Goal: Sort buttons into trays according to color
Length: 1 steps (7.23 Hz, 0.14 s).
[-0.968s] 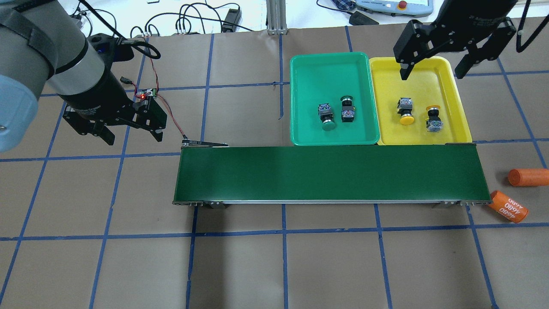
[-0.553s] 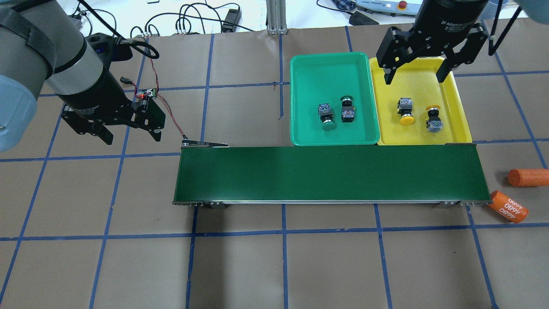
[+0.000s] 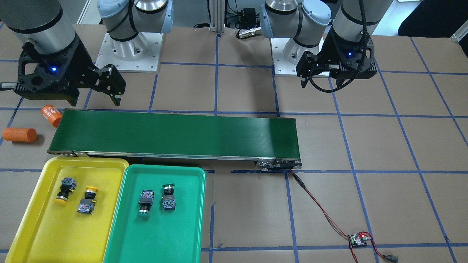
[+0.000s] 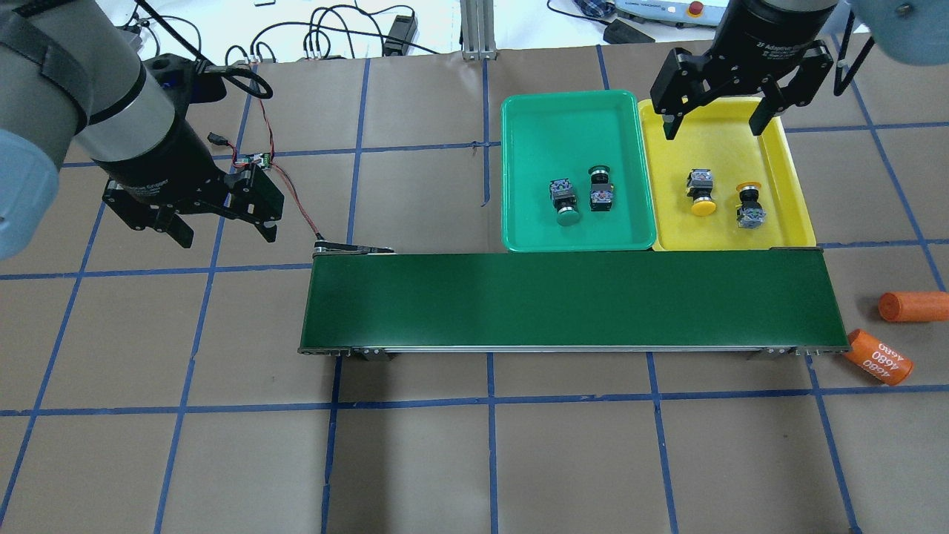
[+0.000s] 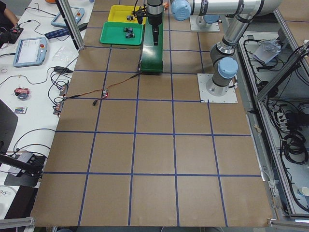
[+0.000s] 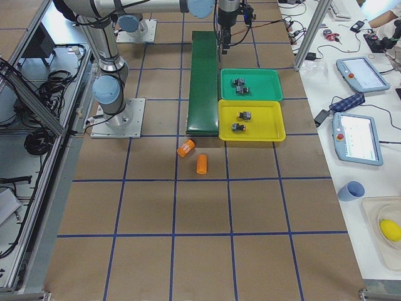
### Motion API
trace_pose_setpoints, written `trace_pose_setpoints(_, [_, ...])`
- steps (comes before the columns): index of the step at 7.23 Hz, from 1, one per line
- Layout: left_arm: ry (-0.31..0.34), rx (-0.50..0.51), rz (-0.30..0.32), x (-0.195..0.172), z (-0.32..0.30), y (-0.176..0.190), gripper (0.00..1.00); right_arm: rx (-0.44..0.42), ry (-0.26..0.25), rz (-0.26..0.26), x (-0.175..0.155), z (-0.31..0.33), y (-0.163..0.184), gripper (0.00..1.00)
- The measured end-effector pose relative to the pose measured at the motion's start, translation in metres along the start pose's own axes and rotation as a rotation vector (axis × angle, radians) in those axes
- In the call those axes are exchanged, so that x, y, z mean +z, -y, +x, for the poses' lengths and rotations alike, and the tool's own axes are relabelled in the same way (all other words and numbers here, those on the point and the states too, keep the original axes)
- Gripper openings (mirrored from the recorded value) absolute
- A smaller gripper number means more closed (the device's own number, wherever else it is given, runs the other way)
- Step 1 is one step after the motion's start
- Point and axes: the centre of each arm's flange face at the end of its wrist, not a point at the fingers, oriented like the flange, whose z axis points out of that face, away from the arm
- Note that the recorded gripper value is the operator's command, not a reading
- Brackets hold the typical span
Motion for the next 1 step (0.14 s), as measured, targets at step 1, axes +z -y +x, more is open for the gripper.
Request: trace_pose_setpoints(1, [-0.004,-0.001,0.001,-0.0001,-0.0001,0.0000,1.00,0.007,-0.006,-0.002,0.0012,0.0023,-0.0009,1.00])
